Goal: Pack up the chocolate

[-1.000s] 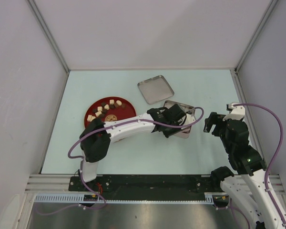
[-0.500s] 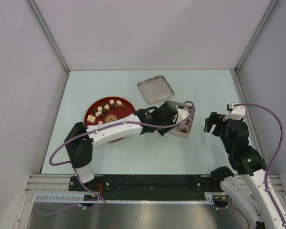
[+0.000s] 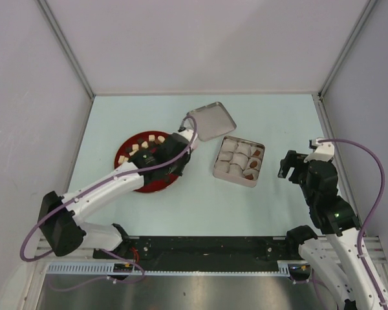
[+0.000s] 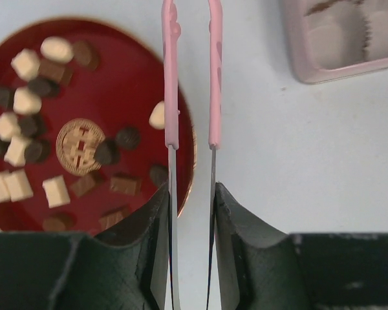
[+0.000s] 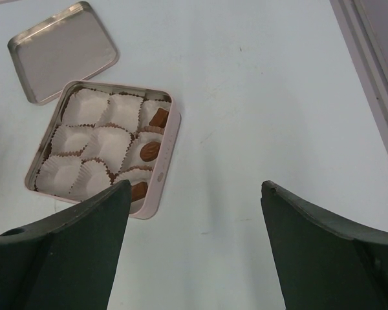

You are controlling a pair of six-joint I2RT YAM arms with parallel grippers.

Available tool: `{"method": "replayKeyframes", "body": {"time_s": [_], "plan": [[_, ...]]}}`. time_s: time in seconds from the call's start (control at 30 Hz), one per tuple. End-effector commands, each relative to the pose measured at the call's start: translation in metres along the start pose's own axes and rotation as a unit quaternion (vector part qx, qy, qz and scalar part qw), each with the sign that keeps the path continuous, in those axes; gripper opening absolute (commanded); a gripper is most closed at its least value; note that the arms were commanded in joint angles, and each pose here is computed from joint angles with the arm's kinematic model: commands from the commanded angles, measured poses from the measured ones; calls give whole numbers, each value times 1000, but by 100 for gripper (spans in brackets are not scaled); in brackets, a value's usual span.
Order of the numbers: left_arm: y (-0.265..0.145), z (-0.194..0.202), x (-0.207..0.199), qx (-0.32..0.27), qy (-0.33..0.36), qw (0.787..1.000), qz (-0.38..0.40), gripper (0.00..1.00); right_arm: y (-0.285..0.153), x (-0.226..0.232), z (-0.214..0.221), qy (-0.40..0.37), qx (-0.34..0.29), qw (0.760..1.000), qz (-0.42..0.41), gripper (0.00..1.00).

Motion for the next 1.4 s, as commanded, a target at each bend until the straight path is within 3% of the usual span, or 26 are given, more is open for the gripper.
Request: {"method": "replayKeyframes", "body": {"time_s": [0.0,0.23,0.6,1.37], "plan": [[-9,17,33,11,-104,993,-64,34,2,2,-8,0,-17,1000,-11,86],[-6,32,61,33,-176,976,-123,34,1,3,-8,5,-18,1000,-16,86],[17,36,87,86,-229,952,-186,37,-4,17,-9,2,-24,998,-58,86],[67,0,95,88,-227,959,-148,37,7,24,-19,12,-20,998,-54,86]]}}
Point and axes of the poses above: each gripper's point midway between its finger pads, its own y axis out along the fingers, its own x axis along the line the jaws close on, z = x × y, the point moved 6 cm from there along -y, back along the fingers, and after that the axes turned 4 degrees about -y, right-handed, at the moved point
